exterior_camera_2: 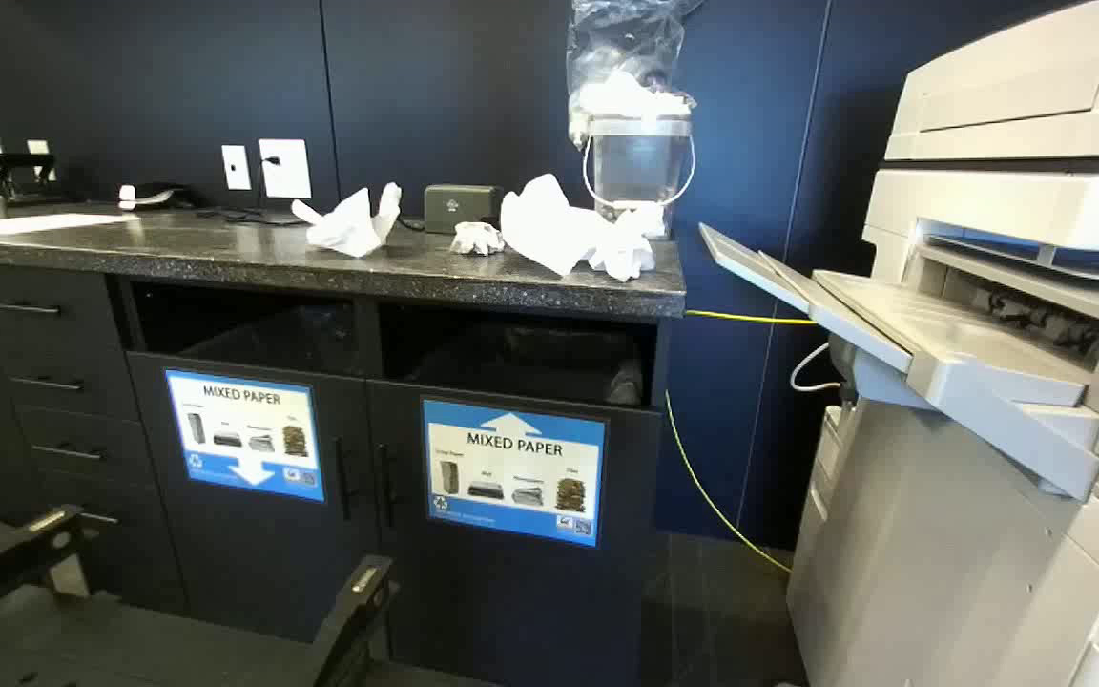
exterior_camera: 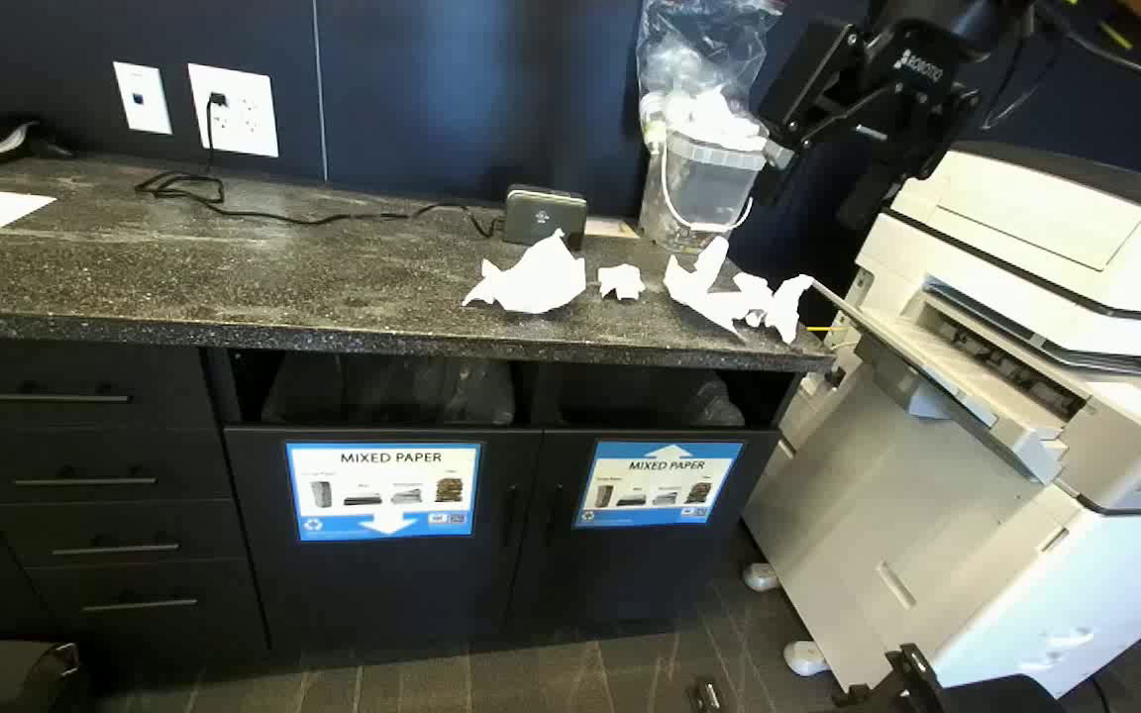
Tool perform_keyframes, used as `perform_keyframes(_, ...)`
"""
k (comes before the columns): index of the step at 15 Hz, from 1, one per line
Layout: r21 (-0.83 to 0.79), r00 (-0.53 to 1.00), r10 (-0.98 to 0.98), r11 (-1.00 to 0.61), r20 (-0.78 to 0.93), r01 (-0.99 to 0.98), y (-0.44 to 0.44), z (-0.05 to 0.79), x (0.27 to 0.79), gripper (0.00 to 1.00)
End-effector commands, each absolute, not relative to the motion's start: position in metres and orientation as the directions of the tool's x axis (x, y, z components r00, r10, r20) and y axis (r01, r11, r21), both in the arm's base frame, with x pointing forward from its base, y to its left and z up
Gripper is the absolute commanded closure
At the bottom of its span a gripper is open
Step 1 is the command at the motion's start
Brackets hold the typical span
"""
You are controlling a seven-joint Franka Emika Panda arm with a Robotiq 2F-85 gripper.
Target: Throw some of the papers on the countertop into the trash can on the right
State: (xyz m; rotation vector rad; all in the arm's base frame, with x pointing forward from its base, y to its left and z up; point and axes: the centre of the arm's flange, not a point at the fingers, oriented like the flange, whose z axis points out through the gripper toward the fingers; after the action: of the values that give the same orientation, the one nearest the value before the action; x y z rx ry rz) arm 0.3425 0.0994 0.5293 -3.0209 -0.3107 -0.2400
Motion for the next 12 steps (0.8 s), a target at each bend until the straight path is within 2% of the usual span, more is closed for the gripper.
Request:
perform_keyframes(1, -0.078, 0.966, 0.194, -0.975, 0.171, 0.210, 0.100, 0.531, 0.343, 0.00)
perform_keyframes(6, -0.080, 0.964, 0.192, -0.975, 0.186, 0.209, 0.099, 0.537, 0.348, 0.00)
perform_keyframes(11, -0.179, 0.977, 0.093, -0.975, 0.193, 0.129, 0.110, 0.528, 0.396, 0.00)
perform_keyframes(12, -0.241, 0.982, 0.025, -0.968, 0.189, 0.071, 0.119, 0.523, 0.415, 0.00)
